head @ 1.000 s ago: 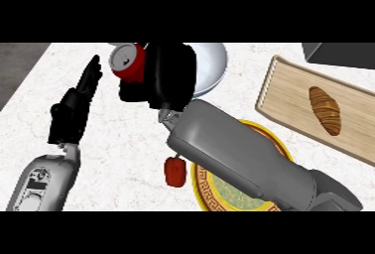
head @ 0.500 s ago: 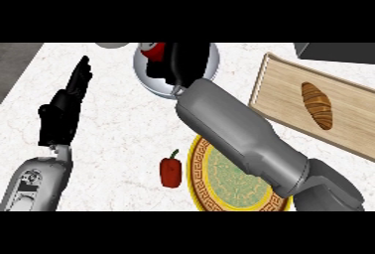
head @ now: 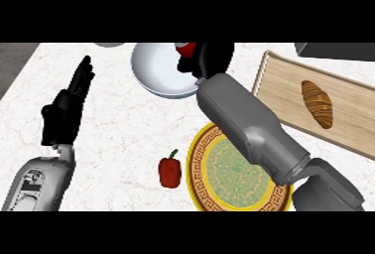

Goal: Pick the can from the plate and place it in the bowl

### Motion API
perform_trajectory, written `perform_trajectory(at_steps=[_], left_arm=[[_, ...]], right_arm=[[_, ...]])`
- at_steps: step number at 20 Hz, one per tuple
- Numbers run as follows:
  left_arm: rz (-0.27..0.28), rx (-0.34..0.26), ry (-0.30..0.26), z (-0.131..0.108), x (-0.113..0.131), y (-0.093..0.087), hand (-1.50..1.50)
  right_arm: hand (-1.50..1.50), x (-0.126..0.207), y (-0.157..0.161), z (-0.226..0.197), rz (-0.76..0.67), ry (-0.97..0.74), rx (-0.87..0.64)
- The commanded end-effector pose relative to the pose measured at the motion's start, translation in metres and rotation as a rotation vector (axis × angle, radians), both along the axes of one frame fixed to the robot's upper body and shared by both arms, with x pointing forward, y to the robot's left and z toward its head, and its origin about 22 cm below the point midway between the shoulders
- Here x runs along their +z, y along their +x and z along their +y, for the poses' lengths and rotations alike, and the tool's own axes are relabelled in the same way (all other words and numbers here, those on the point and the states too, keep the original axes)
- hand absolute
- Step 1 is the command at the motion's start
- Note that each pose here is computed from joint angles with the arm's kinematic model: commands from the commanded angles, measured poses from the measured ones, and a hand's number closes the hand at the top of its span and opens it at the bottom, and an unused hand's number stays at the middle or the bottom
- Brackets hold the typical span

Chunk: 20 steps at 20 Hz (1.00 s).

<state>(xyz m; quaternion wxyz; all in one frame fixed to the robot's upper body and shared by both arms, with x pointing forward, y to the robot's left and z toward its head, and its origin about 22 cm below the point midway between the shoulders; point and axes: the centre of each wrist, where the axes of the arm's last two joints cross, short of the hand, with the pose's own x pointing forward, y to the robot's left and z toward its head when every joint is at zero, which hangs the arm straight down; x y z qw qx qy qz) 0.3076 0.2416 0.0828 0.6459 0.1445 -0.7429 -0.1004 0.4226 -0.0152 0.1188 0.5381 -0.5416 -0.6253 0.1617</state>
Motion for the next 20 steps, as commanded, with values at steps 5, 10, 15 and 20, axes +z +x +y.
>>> perform_trajectory(at_steps=[5, 10, 15, 20], left_arm=[[-0.017, -0.030, -0.002, -0.010, 0.019, 0.005, 0.00], [-0.017, -0.016, -0.016, -0.008, 0.016, 0.001, 0.00], [-0.017, 0.002, 0.008, -0.005, 0.013, 0.005, 0.00], [-0.010, 0.022, 0.015, 0.015, -0.001, -0.002, 0.00]], right_arm=[[-1.50, -0.025, 0.003, -0.025, 0.051, 0.246, 0.018], [-1.50, -0.025, 0.004, -0.032, -0.025, 0.325, 0.095], [-1.50, -0.011, 0.007, -0.030, -0.127, 0.403, 0.130], [-1.50, -0.024, 0.004, -0.045, -0.143, 0.511, 0.163]])
